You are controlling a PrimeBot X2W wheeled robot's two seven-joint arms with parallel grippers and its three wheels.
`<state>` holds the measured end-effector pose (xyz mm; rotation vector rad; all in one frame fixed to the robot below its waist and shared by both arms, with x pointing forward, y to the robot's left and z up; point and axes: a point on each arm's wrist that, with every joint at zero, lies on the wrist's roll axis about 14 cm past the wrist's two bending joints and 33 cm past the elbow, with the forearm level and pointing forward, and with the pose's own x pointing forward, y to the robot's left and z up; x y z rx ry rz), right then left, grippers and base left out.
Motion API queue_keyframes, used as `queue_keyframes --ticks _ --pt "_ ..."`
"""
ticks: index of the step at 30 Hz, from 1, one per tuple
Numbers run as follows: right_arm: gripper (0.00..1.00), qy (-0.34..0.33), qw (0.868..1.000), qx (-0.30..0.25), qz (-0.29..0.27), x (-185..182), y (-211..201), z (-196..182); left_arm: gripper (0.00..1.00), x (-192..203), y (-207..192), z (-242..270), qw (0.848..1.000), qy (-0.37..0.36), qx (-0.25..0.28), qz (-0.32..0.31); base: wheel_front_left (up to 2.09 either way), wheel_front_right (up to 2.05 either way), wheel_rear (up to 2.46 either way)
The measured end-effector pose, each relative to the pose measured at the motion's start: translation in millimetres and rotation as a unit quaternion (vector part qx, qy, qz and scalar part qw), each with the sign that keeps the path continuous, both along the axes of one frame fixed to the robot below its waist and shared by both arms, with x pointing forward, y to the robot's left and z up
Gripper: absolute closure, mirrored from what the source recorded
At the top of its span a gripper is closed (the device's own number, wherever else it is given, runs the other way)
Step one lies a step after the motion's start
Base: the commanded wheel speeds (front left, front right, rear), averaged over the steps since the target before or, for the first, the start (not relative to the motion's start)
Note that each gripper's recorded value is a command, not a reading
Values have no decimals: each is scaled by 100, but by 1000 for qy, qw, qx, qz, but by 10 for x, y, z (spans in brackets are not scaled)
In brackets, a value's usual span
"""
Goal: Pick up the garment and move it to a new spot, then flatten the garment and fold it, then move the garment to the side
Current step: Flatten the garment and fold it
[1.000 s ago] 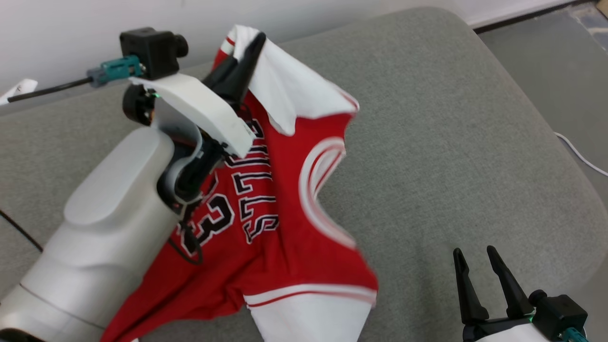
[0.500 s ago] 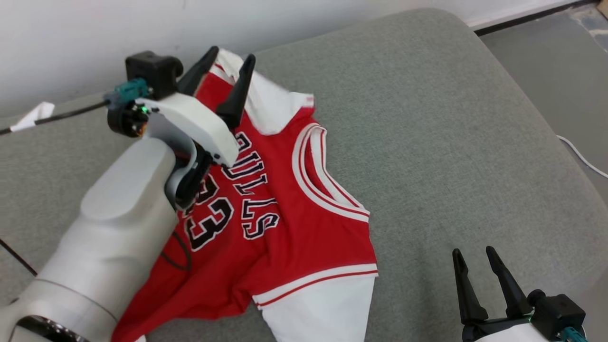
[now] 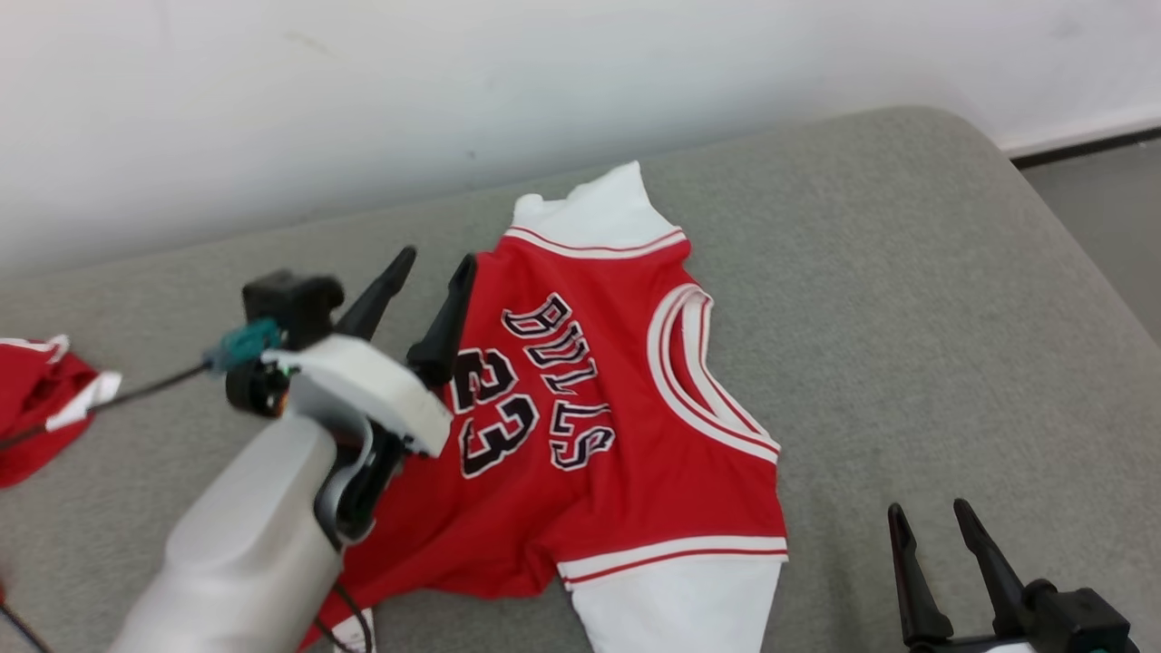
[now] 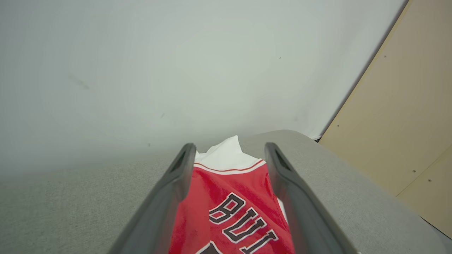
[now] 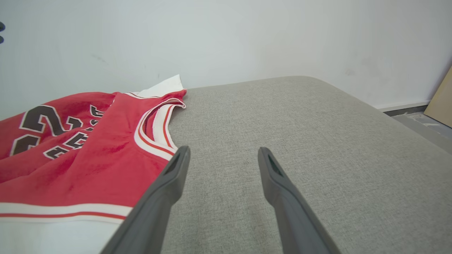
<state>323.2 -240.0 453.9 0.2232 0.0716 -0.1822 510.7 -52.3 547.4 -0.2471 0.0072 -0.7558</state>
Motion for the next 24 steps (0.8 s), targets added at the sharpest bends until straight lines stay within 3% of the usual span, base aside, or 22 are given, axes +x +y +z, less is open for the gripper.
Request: queue_keyframes --ticks 9,15,24 --pt "0 -8 999 -9 39 19 217 23 0 -444 738 -106 995 14 -26 95 0 0 0" --pt "0 -18 997 -11 71 112 400 76 0 -701 1079 -363 990 45 -11 134 0 0 0" --pt "0 -15 997 -12 81 148 456 61 0 -854 1187 -882 980 156 31 122 0 0 0"
